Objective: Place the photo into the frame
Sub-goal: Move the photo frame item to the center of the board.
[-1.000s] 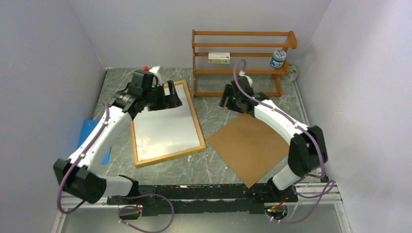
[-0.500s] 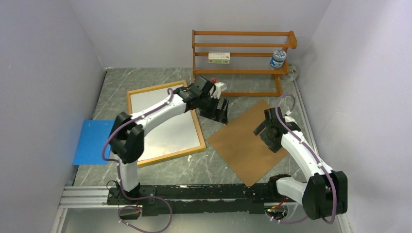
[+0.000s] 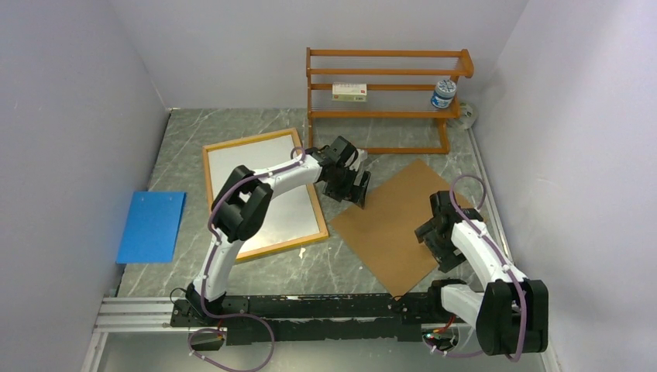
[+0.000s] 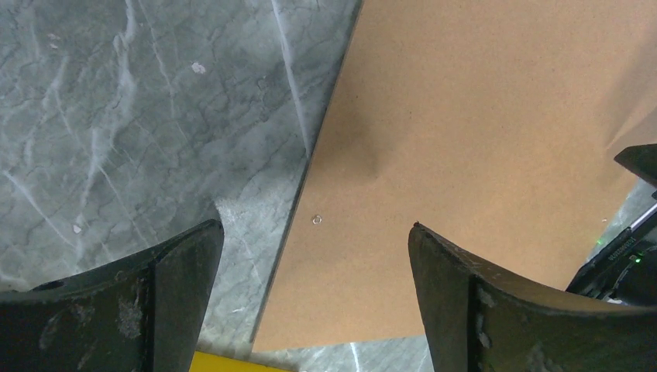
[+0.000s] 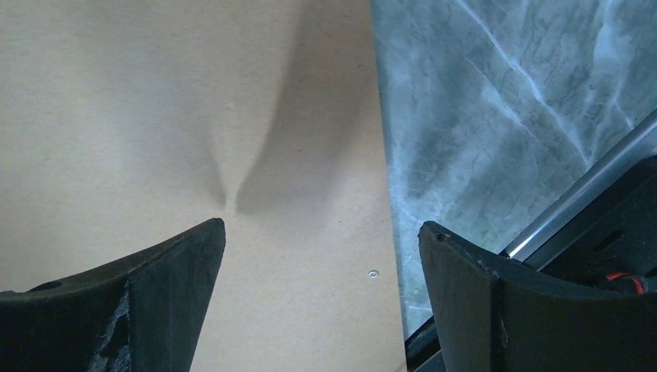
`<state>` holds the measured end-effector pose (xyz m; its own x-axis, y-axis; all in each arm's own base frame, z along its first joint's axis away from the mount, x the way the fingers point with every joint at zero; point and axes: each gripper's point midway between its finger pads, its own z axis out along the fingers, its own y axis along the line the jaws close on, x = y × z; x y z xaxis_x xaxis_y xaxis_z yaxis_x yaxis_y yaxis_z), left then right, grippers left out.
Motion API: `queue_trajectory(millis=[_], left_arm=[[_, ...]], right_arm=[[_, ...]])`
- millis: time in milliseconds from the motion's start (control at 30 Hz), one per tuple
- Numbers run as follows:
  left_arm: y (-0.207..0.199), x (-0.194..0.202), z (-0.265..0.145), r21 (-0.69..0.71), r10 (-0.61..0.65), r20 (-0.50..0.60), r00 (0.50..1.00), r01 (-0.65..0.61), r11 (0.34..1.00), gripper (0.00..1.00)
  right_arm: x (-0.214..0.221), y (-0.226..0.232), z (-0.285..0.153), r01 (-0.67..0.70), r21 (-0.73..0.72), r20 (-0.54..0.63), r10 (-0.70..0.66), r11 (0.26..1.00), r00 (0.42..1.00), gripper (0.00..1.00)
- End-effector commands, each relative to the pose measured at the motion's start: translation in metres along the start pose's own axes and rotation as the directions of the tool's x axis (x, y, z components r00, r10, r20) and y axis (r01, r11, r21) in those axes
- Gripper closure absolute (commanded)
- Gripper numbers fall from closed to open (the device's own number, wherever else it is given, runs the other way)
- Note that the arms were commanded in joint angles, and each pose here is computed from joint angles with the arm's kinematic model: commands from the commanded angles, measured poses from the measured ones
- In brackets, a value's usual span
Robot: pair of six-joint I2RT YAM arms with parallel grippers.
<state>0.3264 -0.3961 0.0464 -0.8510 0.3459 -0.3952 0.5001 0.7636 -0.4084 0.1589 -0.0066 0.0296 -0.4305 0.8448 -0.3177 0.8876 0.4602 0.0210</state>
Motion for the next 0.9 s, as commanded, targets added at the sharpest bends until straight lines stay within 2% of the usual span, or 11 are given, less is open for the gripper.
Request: queue_trajectory(millis=[0,433,533,667,867], left_arm=[[-0.002,-0.007,0.007,0.018,0.032,0.03,0.999,-0.032,0.999,0.06],[-0.003,0.038,0.025,0.103,-0.048,-0.159,0.986,0.065,0.993,0.06],[-0.009,0.043,0.023,0.134,-0.052,-0.179,0.982,0.077,0.988,0.1],[-0.029,0.04,0.012,0.239,-0.035,-0.197,0.98,0.082,0.968,0.15],[-0.072,0.026,-0.016,0.439,0.035,-0.173,0.984,0.045,0.897,0.19]], right_arm=[[0.01,0.001,0.01,-0.049,-0.004,-0.044,0.049,0.999,0.998,0.01],[0.034,0.015,0.022,-0.094,-0.111,-0.142,0.078,0.989,0.987,0.03],[0.034,0.019,0.02,-0.103,-0.142,-0.144,0.083,0.985,0.986,0.03],[0.033,0.023,0.015,-0.114,-0.184,-0.147,0.087,0.976,0.985,0.05],[0.028,0.025,0.006,-0.123,-0.214,-0.123,0.098,0.969,0.988,0.06]])
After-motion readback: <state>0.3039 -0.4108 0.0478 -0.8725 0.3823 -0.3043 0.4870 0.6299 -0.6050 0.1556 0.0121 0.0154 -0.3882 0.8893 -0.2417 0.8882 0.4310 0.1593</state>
